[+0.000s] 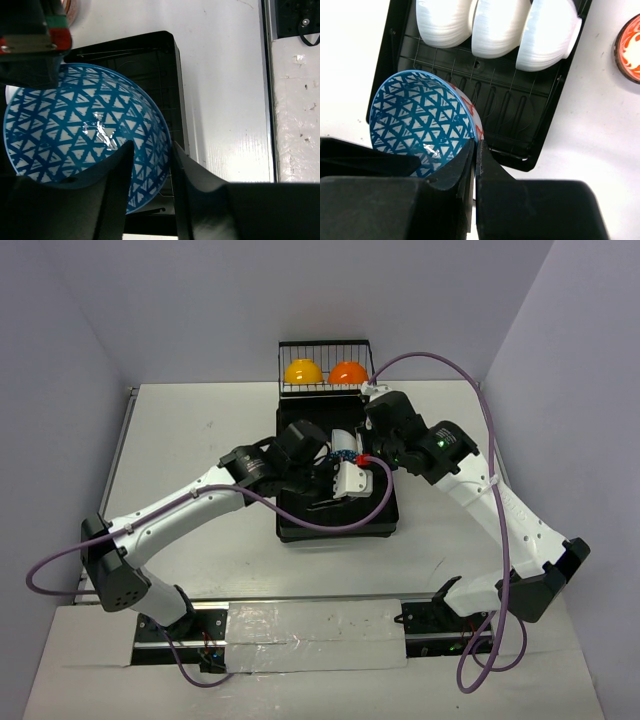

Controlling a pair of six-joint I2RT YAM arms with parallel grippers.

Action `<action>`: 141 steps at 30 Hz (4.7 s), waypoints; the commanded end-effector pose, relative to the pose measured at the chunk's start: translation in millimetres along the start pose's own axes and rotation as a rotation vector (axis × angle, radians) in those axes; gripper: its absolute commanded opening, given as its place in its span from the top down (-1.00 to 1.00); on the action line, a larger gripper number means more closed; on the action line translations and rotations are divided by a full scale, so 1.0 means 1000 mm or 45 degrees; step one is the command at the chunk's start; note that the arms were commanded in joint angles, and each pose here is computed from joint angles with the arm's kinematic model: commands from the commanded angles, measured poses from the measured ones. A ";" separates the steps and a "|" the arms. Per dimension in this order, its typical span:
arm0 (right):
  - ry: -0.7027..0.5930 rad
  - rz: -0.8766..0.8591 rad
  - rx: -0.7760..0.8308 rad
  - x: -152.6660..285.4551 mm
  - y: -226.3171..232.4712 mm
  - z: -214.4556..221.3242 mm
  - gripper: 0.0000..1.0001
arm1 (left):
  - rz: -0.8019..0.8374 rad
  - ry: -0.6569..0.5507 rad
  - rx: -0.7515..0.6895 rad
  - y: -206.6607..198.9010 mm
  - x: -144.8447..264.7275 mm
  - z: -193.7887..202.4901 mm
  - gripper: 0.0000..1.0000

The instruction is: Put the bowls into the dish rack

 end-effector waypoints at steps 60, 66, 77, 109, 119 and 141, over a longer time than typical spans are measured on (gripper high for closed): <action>-0.816 0.092 -0.235 0.094 -0.041 0.020 -1.00 | 0.137 -1.332 1.500 0.004 0.056 0.027 1.00; -0.815 0.093 -0.213 0.094 -0.042 0.026 -1.00 | 0.135 -1.316 1.557 0.002 0.045 0.047 1.00; -0.820 0.098 -0.198 0.096 -0.042 0.034 -1.00 | 0.077 -1.233 1.623 0.006 0.026 0.076 0.99; -0.804 0.097 -0.160 0.090 -0.042 0.042 -1.00 | 0.120 -1.133 1.695 0.017 -0.009 0.105 1.00; -0.791 0.116 -0.153 0.087 -0.043 0.040 -1.00 | 0.009 -1.088 1.808 0.017 -0.009 0.126 1.00; -0.542 0.362 -0.416 0.049 -0.063 0.036 -0.97 | -0.436 -0.908 1.728 0.026 0.044 0.104 -0.69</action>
Point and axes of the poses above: each gripper's point midway between its finger pads, its own x axis back along the fingers, its own y axis along the line the jaws close on, z = x × y, the point moved 7 cm from there along x, back along the fingers, and after that the axes turned 15 degrees about x, right-handed, at the moved point
